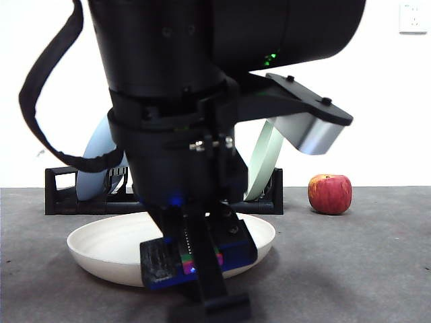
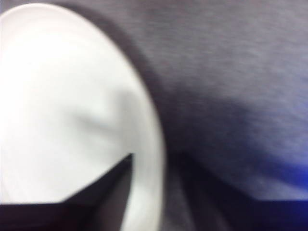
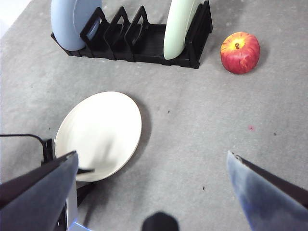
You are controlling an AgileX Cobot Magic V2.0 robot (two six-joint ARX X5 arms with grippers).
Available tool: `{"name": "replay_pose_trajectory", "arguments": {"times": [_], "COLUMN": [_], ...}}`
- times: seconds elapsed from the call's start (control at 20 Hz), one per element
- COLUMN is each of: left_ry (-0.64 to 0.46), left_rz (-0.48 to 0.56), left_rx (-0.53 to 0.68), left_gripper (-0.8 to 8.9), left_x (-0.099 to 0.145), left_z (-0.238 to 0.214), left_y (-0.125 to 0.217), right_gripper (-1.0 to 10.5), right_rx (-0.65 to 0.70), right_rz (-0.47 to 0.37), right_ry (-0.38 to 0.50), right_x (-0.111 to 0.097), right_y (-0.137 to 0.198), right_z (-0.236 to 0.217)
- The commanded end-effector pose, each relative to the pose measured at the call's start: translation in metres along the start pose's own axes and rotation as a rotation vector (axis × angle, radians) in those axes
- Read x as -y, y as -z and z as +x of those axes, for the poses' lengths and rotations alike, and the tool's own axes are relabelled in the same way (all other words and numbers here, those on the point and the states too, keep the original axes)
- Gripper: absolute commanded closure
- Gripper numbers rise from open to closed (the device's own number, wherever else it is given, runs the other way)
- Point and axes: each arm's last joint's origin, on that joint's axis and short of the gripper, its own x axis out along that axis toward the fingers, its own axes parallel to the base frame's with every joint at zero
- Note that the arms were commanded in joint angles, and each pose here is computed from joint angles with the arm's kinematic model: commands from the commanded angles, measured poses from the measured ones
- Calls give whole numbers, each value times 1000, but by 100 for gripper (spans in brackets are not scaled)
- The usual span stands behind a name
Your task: Take the yellow plate from the plate rack,put the plate on the table,take the apple from the table,put the apple in the plate
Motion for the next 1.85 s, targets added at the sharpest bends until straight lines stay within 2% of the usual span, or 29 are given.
{"name": "replay_pose_trajectory", "arguments": {"times": [0.05, 0.25, 0.5, 0.75, 0.95, 1.1, 1.3, 1.6, 1.85], "left_ry": [41, 36, 30, 55, 182, 265, 321, 320, 320], "left_rz": [-10, -89, -346, -588, -650, -619, -593, -578, -567], "left_rx": [-12, 47, 301, 617, 769, 782, 728, 669, 639], "left_gripper": [584, 584, 584, 585, 585, 585, 585, 585, 585], "left_x": [4, -17, -74, -126, -139, -139, -135, -132, -130], "left_z": [1, -32, -129, -228, -265, -274, -273, -266, -261], "left_y": [2, -4, -1, 45, 92, 117, 127, 120, 112], "right_gripper": [383, 383, 383, 383, 382, 382, 379, 378, 377], "right_rx": [5, 3, 19, 55, 46, 2, -93, -171, -232], "right_rz": [-9, -8, -13, -20, 20, 39, 32, -7, -5], "right_ry": [-4, -4, 3, 71, 79, 107, 141, 149, 184], "right_x": [-1, -1, 3, 23, 51, 75, 101, 110, 122], "right_y": [-1, -1, -8, -33, -54, -60, -74, -110, -113], "right_z": [-1, -1, 6, 37, 89, 139, 200, 266, 302]}}
